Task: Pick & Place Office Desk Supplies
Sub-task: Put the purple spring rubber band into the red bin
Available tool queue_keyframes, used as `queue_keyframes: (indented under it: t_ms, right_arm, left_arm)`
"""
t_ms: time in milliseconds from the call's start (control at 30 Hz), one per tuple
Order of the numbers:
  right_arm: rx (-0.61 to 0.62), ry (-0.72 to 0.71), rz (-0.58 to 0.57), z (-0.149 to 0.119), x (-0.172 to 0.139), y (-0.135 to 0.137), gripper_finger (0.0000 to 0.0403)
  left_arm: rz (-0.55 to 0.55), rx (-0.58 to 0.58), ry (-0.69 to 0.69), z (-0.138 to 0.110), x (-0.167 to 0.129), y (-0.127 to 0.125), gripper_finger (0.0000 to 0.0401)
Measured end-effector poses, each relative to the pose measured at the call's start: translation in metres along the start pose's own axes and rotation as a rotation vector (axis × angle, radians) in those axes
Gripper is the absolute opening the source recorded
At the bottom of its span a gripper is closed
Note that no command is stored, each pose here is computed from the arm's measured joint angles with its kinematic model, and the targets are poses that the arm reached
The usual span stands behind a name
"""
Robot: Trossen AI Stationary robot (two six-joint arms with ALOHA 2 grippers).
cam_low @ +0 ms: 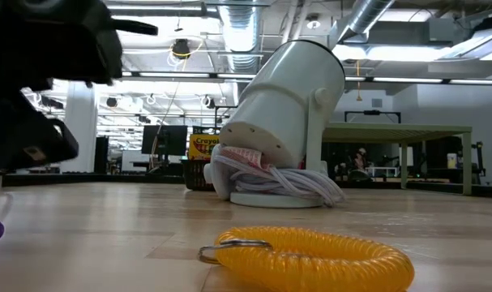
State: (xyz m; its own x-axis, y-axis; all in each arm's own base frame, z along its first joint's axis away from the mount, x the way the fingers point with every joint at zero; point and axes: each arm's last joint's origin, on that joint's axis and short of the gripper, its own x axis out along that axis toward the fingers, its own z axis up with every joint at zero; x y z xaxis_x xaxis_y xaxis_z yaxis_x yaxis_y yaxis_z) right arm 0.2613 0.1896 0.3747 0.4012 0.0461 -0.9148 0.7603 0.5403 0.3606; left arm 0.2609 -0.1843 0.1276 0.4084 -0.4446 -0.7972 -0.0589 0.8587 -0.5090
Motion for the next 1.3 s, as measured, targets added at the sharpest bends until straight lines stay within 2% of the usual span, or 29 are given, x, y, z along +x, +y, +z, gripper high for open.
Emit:
queue_keyframes:
  t_ms: [267, 467, 633, 867, 1000, 1200, 1300]
  right_arm:
    - [0.016, -0.059, 0.049, -0.046, -0.007, 0.0, 0.0219]
    - [0.068, -0.093, 0.093, -0.076, -0.011, -0.003, 0.0219]
    - [0.058, -0.124, 0.071, -0.092, 0.003, 0.001, 0.0219]
    - [0.029, -0.193, 0.04, -0.105, 0.043, 0.016, 0.0219]
    - [0.011, -0.203, 0.051, -0.109, 0.066, 0.027, 0.0219]
    - [0.017, -0.252, 0.113, -0.105, 0.08, 0.039, 0.0219]
    - [0.02, -0.286, 0.113, -0.1, 0.082, 0.041, 0.0219]
  left_arm:
    - [0.035, -0.096, -0.045, 0.001, 0.019, 0.007, 0.0139]
    - [0.027, -0.095, -0.085, 0.002, 0.024, 0.004, 0.0132]
    - [0.06, -0.125, -0.105, -0.005, 0.029, 0.002, 0.0131]
    - [0.113, -0.128, -0.168, -0.016, 0.037, -0.004, 0.0129]
    - [0.144, -0.129, -0.181, -0.022, 0.037, -0.006, 0.0097]
    - [0.181, -0.102, -0.199, -0.032, 0.038, -0.01, 0.0017]
    - [0.187, -0.121, -0.203, -0.032, 0.038, -0.01, 0.0012]
